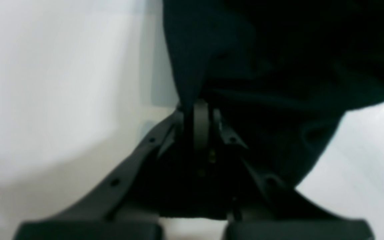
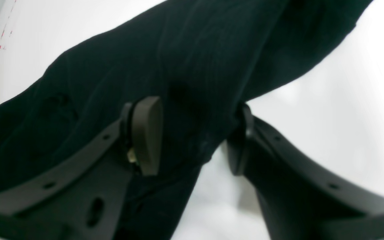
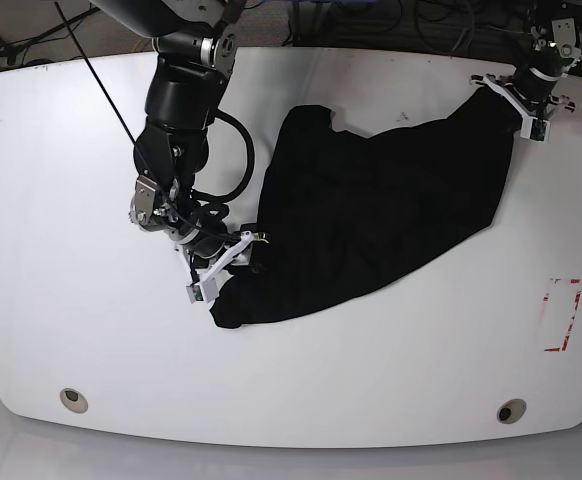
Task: Fold the T-shirt properly
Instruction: 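Drag the held shirt edge with the right gripper away from the left gripper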
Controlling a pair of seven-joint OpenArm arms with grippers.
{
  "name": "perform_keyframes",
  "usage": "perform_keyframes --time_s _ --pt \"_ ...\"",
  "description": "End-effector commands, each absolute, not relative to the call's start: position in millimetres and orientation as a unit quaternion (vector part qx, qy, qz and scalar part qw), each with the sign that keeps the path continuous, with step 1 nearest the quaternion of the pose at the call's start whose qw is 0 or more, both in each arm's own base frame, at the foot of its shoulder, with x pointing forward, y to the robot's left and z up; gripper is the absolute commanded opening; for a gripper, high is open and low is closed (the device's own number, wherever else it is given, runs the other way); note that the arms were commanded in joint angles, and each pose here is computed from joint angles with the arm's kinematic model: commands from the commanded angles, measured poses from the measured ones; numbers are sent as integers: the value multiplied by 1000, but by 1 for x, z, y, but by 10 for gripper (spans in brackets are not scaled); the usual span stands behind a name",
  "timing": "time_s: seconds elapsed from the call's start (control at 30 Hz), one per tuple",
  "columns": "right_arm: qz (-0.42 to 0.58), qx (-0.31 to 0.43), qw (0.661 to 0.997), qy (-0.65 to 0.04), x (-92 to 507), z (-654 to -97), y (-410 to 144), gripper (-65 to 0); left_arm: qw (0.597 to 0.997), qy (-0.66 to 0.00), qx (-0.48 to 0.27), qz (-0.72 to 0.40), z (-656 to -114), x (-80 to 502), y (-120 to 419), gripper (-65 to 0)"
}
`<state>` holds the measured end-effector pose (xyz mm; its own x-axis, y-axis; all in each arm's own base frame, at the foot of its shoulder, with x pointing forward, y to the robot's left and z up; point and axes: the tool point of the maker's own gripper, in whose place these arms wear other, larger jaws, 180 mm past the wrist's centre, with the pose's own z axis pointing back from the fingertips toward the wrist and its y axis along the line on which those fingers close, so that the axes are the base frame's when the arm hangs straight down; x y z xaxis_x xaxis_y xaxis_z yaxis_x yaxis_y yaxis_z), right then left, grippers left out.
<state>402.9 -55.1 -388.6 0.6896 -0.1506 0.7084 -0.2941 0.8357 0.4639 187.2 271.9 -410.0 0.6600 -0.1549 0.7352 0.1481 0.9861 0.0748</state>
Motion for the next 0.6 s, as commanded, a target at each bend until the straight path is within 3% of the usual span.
perform_keyframes --time_s 0.0,0.13,0.17,0.57 --pt "45 287 857 -425 419 -366 -56 -441 903 -420 7 -87 -401 194 275 -650" --pt "46 287 856 -426 420 -365 -56 -631 910 -406 6 -78 -412 188 280 -650" --pt "47 287 856 -427 420 -364 -56 -650 911 -404 7 -78 -413 187 281 -650" --pt "69 258 868 -420 407 -355 -68 -650 900 -430 13 -71 -402 210 285 -650"
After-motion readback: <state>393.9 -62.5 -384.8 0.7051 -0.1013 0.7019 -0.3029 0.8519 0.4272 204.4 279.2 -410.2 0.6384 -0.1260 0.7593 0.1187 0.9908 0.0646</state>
